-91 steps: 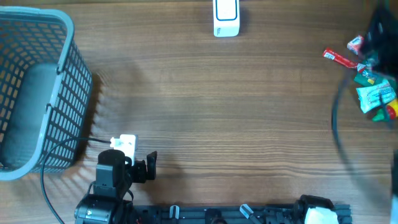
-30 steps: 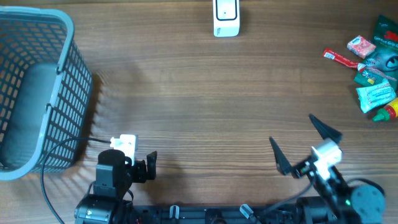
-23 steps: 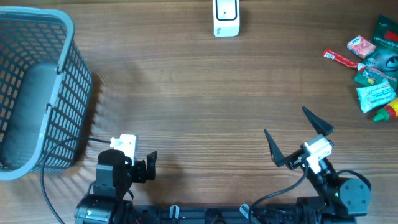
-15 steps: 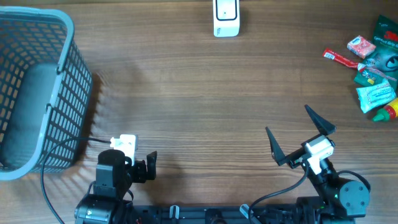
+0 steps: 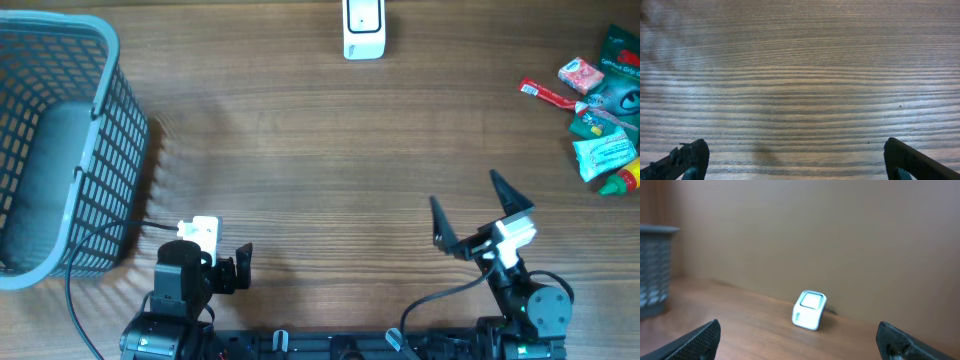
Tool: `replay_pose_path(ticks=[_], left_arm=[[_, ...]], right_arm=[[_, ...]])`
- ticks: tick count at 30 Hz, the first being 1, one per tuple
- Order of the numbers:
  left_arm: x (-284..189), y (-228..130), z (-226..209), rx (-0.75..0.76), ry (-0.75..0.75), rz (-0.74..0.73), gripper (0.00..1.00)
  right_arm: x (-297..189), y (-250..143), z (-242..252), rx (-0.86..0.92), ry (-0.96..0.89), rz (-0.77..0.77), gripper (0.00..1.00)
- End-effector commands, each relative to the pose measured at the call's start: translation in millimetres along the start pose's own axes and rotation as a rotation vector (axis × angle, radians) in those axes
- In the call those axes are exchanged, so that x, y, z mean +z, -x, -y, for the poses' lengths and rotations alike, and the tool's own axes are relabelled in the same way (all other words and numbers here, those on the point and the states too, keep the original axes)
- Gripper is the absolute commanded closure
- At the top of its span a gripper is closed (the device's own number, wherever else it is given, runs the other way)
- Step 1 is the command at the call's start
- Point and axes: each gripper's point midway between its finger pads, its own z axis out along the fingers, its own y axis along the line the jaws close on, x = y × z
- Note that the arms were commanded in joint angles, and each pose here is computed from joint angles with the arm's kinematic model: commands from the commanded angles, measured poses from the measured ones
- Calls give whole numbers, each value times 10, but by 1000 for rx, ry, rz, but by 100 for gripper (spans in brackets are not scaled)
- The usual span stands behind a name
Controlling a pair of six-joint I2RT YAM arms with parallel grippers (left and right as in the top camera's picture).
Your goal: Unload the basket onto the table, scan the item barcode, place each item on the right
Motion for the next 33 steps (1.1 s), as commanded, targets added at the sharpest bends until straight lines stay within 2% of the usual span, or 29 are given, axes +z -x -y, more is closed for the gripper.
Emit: replay_pose_path(ticks=[1,5,33], left_arm=[[1,6,-7,2,6,3,0],[1,6,-7,2,6,3,0],[1,6,-7,2,6,3,0]], right_arm=[[-59,-89,400,257,-241,-3,0],[-124,-526,432,319,-295,-171,1],[-127,-544,433,310,-296,-180,0]])
